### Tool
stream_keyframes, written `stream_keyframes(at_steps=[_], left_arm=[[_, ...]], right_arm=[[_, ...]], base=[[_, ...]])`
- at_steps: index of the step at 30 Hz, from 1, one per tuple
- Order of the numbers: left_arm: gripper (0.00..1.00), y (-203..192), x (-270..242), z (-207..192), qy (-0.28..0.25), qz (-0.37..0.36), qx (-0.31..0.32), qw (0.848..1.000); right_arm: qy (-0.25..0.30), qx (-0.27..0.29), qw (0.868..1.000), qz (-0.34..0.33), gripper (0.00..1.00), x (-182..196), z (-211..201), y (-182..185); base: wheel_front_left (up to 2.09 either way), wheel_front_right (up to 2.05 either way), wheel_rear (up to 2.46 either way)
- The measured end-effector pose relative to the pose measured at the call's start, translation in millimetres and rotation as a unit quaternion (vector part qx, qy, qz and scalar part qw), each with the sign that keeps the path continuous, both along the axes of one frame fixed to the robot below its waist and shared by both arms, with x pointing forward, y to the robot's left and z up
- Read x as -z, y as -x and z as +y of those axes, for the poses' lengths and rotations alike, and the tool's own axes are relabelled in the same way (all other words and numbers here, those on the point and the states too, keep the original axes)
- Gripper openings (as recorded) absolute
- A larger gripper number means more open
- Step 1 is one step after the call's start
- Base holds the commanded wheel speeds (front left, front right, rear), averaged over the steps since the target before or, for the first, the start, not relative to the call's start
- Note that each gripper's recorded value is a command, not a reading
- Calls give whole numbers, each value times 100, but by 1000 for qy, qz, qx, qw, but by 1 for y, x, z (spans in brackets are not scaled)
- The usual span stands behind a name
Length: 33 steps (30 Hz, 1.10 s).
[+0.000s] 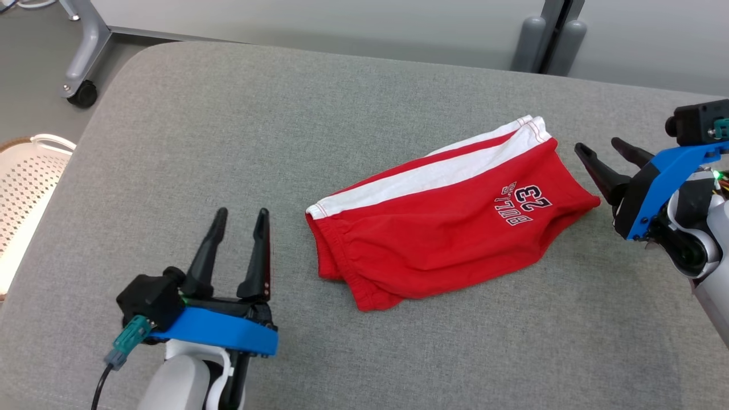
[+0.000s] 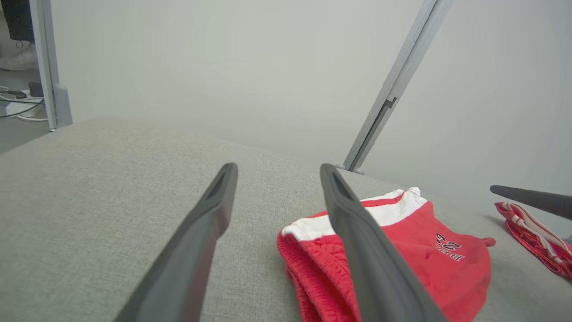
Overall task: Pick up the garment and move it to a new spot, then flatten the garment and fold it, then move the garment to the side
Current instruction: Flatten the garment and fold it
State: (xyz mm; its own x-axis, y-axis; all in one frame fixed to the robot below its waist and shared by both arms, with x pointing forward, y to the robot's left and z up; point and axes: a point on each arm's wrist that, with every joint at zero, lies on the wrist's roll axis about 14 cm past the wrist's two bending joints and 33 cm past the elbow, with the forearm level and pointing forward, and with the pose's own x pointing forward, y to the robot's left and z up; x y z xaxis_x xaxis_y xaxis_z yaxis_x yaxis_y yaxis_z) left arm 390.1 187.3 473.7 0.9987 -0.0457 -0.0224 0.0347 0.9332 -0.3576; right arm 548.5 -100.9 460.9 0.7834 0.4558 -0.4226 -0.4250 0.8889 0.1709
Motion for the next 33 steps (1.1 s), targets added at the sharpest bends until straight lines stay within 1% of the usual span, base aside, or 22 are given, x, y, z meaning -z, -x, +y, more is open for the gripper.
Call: stream_keyframes(at_steps=[5,8,14,20,22,28,29,30,32,33], left_arm=[[100,-1,-22,15,-75,-36,-15,996],[100,-3,-24,19,-100,-41,-22,994],[100,1,2,23,-105,-1,-31,994],[100,6,8,29,-103,13,-42,994],[100,8,8,32,-104,14,-46,993],[100,10,10,34,-102,17,-49,993],[100,10,10,34,-102,17,-49,993],[100,9,10,33,-102,18,-48,993],[100,8,10,32,-99,16,-46,994],[100,8,9,32,-100,15,-45,994]], right_arm=[[-8,19,1000,13,100,13,-2,-3],[-13,30,999,29,100,26,0,-8],[-12,42,997,60,100,53,10,-21],[-2,50,994,98,100,83,23,-24],[6,45,994,102,100,88,29,-24],[36,50,990,125,100,99,26,-24],[41,49,990,126,78,99,27,-24],[41,50,990,127,44,99,27,-24],[49,48,989,133,0,101,27,-22],[52,49,989,133,0,101,26,-21]], base=[[0,0,0],[0,0,0],[0,0,0],[0,0,0],[0,0,0],[0,0,0],[0,0,0],[0,0,0],[0,0,0],[0,0,0]])
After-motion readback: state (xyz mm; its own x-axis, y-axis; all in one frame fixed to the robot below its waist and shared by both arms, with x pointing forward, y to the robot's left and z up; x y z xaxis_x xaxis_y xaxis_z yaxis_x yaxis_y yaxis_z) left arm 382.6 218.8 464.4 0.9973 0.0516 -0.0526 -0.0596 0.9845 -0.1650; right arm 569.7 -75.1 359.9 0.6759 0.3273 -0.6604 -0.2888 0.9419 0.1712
